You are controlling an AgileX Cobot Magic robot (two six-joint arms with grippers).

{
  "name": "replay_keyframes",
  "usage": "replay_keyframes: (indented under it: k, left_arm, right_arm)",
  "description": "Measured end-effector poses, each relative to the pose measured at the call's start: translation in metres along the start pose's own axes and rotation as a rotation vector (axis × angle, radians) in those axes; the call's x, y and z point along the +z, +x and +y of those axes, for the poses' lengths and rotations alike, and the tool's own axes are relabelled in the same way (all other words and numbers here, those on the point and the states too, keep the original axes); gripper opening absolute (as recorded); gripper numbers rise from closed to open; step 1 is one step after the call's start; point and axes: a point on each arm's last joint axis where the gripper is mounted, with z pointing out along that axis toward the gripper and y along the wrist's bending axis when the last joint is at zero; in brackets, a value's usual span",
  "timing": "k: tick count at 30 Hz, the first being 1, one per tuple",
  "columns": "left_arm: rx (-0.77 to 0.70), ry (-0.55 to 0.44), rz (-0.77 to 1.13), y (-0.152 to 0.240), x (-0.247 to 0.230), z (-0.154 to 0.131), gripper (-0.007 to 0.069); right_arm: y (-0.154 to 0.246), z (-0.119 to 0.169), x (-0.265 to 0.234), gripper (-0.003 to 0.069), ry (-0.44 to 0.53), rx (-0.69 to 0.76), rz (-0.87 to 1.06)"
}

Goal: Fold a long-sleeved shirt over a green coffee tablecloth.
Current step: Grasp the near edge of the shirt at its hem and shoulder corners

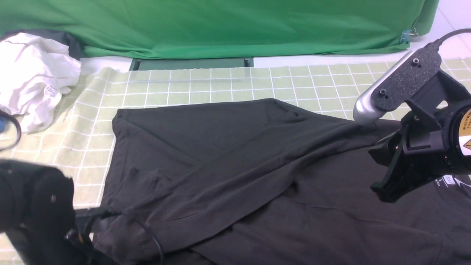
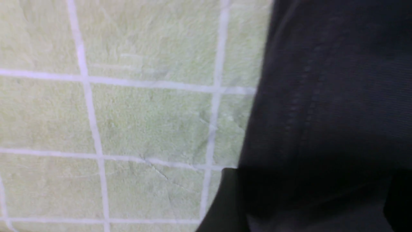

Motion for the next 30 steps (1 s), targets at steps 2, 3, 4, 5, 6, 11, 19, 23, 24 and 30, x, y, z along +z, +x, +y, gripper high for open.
replay_keyframes:
  k: [2,3,4,5,6,11,19,23,24,30]
  left_arm:
    - [-0.013,-0.001,-0.003,0.003,0.006,0.002,0.0567]
    - [-0.031,0.001,0.0,0.005,0.009,0.003,0.0554]
    - [-0.039,0.006,-0.004,0.005,0.01,0.003,0.0545]
    - [-0.04,0.005,-0.003,0.006,0.01,0.003,0.0542]
    - [-0.067,0.012,-0.006,0.007,0.011,0.004,0.0517]
    - [-0.108,0.034,-0.007,0.008,0.012,0.002,0.0382]
    - [-0.033,0.007,0.014,0.011,0.007,0.004,0.0025]
    - [0.012,-0.008,-0.029,0.015,-0.019,0.006,0.0011]
    - [0.015,-0.011,-0.036,0.015,-0.022,0.006,0.001]
    - [0.038,-0.05,-0.084,0.03,-0.041,0.016,0.0011]
  right_arm:
    - [-0.001,0.0,0.0,0.007,0.0,-0.001,-0.006]
    - [-0.001,0.0,0.0,0.007,0.0,-0.001,-0.007]
    - [-0.001,0.0,0.0,0.007,0.0,-0.001,-0.007]
    - [0.0,0.0,0.0,0.007,0.0,-0.001,-0.005]
    - [0.0,0.0,0.0,0.007,0.0,-0.001,-0.001]
    - [0.004,0.0,-0.001,0.007,-0.004,-0.003,0.047]
    - [0.016,0.015,-0.013,0.007,-0.207,-0.122,0.246]
    - [0.024,0.027,-0.014,0.0074,-0.335,-0.142,0.294]
    - [0.024,0.028,-0.013,0.0074,-0.34,-0.145,0.296]
    - [0.062,0.061,0.016,0.0132,-0.423,-0.226,0.393]
